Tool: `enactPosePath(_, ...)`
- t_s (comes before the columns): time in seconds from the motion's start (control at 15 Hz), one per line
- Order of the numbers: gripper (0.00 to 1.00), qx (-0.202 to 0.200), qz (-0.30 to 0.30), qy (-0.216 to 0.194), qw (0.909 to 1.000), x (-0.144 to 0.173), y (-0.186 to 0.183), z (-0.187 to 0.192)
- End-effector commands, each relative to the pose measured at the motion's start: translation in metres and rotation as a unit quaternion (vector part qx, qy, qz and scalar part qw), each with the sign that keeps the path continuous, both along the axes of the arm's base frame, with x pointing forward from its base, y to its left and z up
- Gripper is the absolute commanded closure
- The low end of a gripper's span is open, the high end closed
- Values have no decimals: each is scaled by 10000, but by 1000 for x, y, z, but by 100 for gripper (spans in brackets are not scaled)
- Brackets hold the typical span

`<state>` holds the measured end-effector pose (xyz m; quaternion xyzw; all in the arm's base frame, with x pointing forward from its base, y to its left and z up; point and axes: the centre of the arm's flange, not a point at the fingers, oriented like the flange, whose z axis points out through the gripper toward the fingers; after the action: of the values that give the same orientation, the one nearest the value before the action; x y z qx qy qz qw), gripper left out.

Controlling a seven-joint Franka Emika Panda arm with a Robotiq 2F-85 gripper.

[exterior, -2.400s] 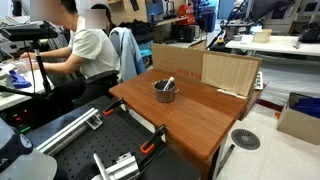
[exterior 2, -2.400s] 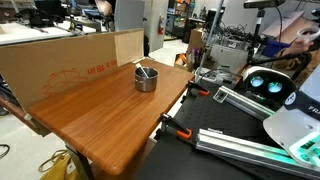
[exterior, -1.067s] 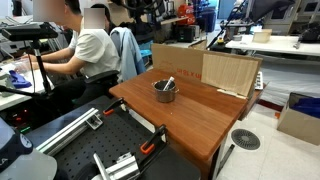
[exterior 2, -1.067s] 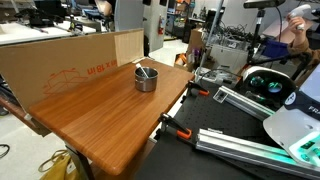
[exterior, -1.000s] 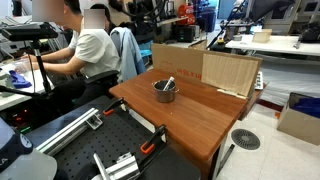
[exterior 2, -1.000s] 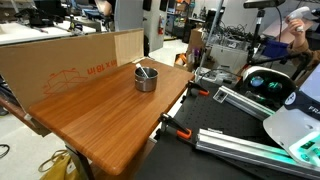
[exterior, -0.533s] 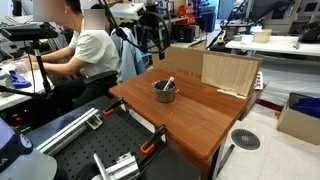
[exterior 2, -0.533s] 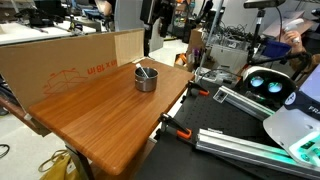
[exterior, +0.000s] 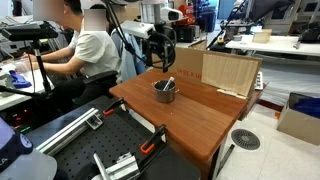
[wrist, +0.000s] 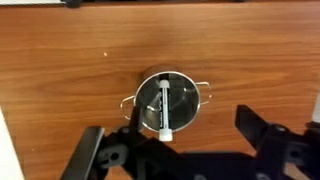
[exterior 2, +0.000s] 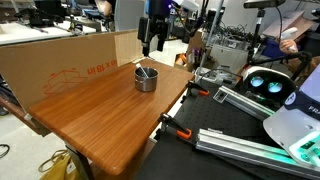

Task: Take the marker out of the pot and put it on the desk

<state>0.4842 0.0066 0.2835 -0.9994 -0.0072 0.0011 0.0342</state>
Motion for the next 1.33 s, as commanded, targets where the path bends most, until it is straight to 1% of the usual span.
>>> enactPosePath(0.0,0,126,-13,13,9999,18,-9,-16)
enactPosePath(0.27,0,242,-1,191,9995,28,-16,-37)
enactPosePath(0.67,0,262,80,364,9990,44,-16,-64)
enactPosePath(1.2,0,280,116,519,9982,63,-14,-85)
enactPosePath(1.27,22,274,138,527,9981,64,-14,-86)
